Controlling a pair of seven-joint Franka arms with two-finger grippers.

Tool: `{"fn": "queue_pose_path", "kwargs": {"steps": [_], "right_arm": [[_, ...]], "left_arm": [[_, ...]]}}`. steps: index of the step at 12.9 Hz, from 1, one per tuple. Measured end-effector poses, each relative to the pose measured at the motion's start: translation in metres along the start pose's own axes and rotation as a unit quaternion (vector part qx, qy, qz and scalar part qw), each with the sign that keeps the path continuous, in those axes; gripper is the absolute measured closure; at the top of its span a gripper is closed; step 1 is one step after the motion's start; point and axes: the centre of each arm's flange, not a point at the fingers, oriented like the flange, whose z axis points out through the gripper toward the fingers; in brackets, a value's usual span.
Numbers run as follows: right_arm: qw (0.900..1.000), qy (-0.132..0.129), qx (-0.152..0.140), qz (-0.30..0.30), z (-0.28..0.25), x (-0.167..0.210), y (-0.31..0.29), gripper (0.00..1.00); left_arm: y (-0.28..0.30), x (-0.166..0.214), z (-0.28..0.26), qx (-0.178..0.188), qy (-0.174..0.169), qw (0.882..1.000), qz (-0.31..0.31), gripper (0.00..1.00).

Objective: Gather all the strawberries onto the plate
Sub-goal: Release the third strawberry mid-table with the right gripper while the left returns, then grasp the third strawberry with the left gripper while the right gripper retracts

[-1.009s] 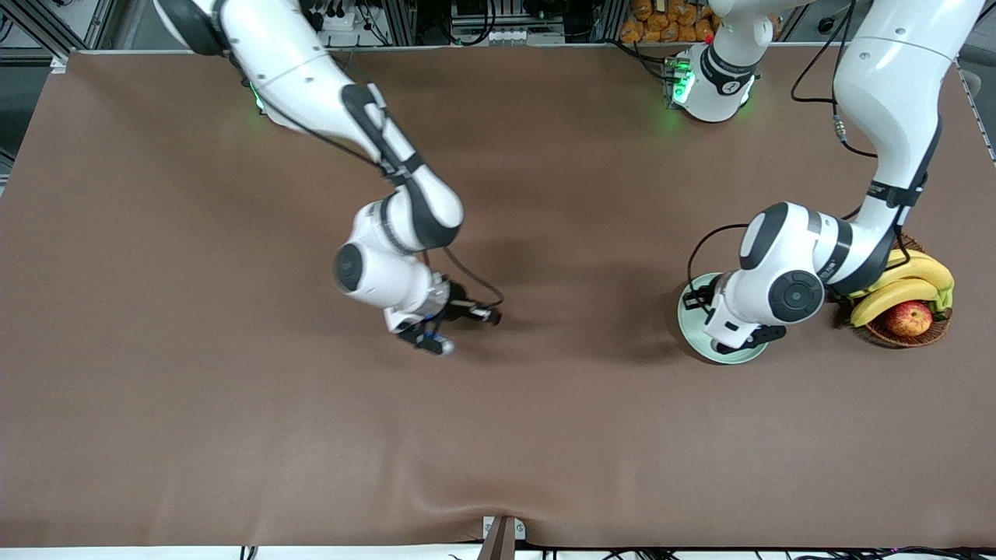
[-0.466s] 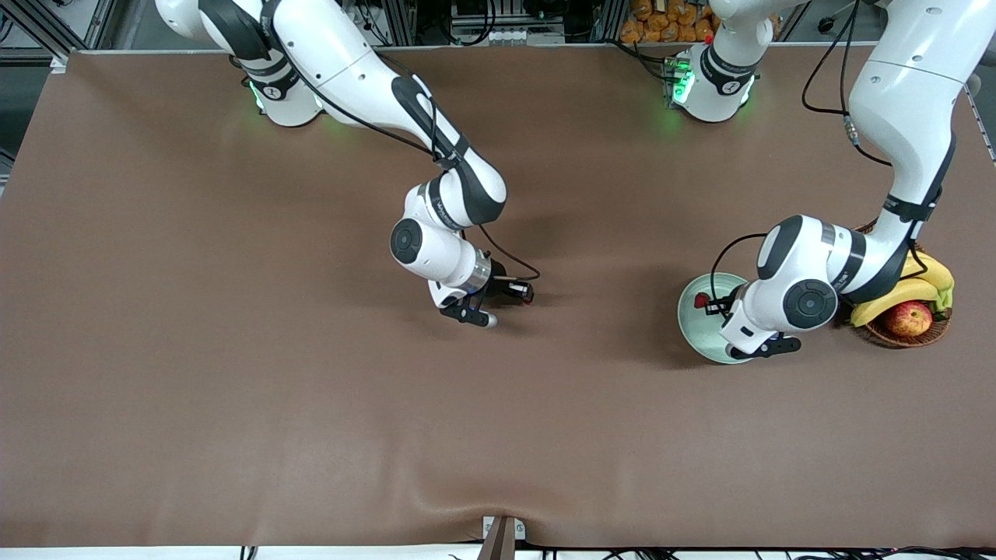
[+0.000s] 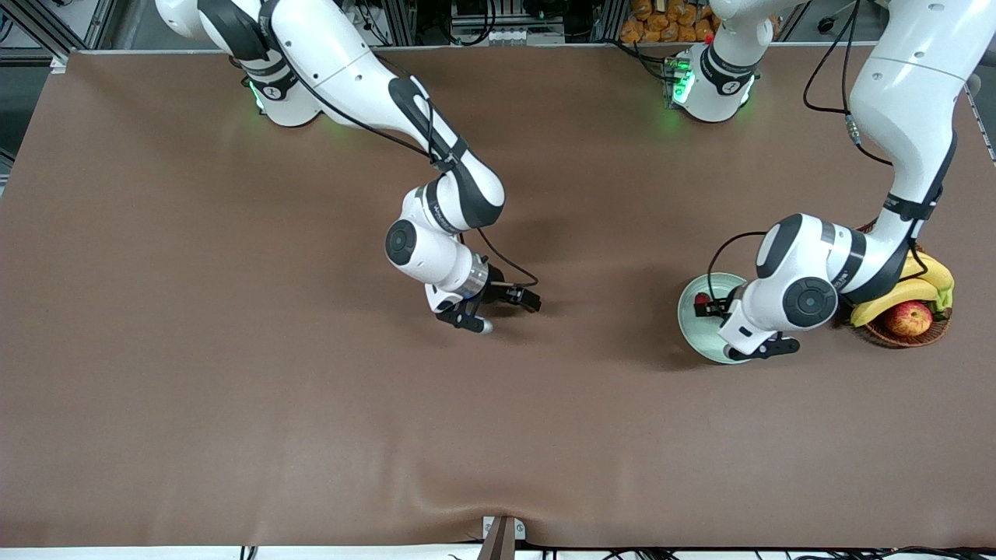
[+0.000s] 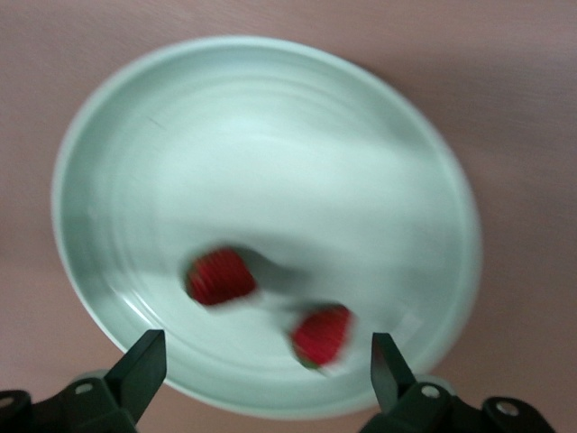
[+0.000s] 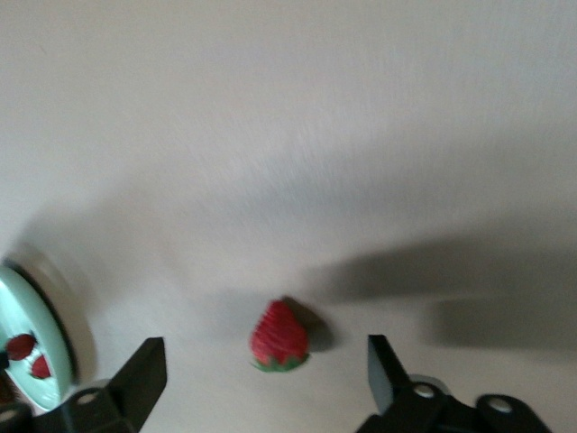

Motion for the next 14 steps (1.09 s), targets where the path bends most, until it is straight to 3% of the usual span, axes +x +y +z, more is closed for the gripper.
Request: {"fn": "queue_pose_path", "kwargs": {"steps": [1, 3, 6, 10, 12, 13, 14], "right_arm": [[1.000, -0.007, 0.000, 0.001, -0.015, 0.014, -0.001, 0.00], [0.999, -0.025, -0.029, -0.029, -0.064, 0.048, -0.003, 0.00], [0.990, -0.038, -0.106, -0.080, -0.181, 0.096, 0.005, 0.00], [0.969, -0.020, -0.218, -0.112, -0.333, 0.116, 0.030, 0.00], [0.961, -0.022, -0.253, -0.109, -0.398, 0.115, 0.041, 0.00], [0.959, -0.020, -0.263, -0.105, -0.424, 0.115, 0.046, 0.00], [0.958, -0.013, -0.270, -0.100, -0.448, 0.115, 0.051, 0.00]], "left_arm": [[0.022, -0.011, -0.012, -0.008, 0.000, 1.000, -0.016, 0.00], [0.073, -0.036, -0.034, -0.020, 0.008, 0.998, -0.061, 0.00], [0.150, -0.072, -0.049, -0.035, 0.013, 0.995, -0.096, 0.00], [0.260, -0.121, -0.047, -0.057, 0.024, 0.995, -0.081, 0.00], [0.292, -0.130, -0.031, -0.072, 0.048, 0.994, -0.067, 0.06], [0.303, -0.130, -0.022, -0.080, 0.058, 0.993, -0.062, 0.17], [0.313, -0.129, -0.014, -0.086, 0.067, 0.992, -0.059, 0.21]]}}
